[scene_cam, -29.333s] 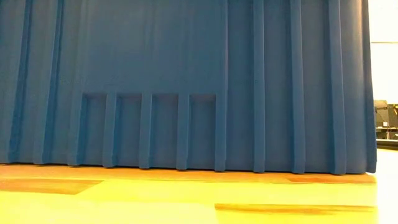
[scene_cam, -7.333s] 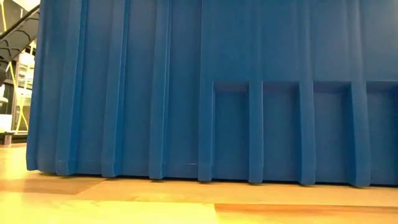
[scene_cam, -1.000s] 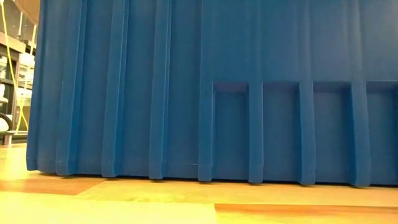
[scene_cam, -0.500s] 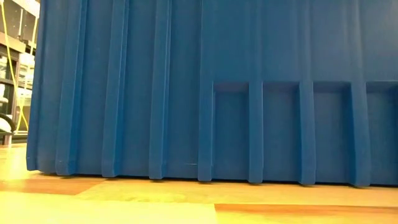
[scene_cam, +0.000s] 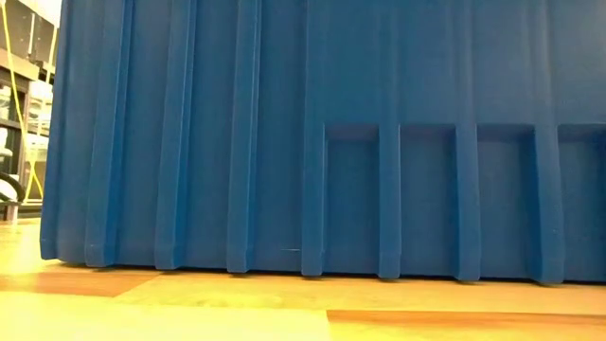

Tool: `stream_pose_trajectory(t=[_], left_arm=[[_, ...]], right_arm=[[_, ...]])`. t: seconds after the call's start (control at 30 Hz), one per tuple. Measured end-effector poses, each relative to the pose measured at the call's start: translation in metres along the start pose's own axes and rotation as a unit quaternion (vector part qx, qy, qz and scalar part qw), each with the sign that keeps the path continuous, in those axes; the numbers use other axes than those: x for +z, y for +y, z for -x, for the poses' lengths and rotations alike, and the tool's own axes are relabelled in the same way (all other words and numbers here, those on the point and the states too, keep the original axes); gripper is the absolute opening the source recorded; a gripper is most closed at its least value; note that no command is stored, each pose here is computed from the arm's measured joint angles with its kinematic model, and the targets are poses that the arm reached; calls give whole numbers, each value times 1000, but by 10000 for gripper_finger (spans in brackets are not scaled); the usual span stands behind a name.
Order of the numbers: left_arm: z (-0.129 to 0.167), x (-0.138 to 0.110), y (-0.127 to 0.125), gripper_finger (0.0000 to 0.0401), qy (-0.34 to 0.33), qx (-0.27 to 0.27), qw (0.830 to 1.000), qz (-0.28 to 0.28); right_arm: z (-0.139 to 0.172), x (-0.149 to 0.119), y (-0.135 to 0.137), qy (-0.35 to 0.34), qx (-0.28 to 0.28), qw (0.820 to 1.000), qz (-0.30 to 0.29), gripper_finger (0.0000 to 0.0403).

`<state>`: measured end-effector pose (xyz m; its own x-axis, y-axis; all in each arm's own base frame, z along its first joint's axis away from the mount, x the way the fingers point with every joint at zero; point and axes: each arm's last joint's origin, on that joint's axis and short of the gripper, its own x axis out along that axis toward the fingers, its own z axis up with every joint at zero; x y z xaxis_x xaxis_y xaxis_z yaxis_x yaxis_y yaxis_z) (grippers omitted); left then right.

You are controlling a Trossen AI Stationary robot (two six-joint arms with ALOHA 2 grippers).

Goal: Pick and place slides into bin
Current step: Put the white slipper into the bin

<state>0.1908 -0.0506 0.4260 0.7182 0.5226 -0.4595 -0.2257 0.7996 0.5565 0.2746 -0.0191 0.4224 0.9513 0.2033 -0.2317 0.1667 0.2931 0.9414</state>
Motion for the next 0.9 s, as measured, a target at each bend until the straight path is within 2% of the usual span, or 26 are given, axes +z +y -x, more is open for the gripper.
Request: stream_pose_trajectory(t=[0.17, 0.23, 0.37, 0.43, 0.63, 0.8, 0.9], left_arm=[[0, 12, 2, 0, -44, 9, 999, -10], [1, 16, 2, 0, -60, 6, 998, -11], [1, 18, 0, 0, -78, -30, 996, -45], [1, 19, -1, 0, -88, -54, 992, -68], [9, 21, -10, 0, -112, -84, 983, -116], [11, 22, -10, 0, -121, -82, 982, -121], [11, 22, -10, 0, -120, -79, 982, -120]], right_arm=[[-13, 12, -10, 35, 5, 999, -26, 289], [-18, 16, -10, 42, 25, 998, -25, 289], [-25, 26, -9, 87, 77, 993, -18, 289], [-26, 31, -12, 111, 83, 990, -19, 289], [-20, 46, -25, 155, 79, 985, -13, 289], [-20, 60, -43, 158, 42, 985, -49, 289], [-32, 62, -48, 177, 49, 981, -60, 289]])
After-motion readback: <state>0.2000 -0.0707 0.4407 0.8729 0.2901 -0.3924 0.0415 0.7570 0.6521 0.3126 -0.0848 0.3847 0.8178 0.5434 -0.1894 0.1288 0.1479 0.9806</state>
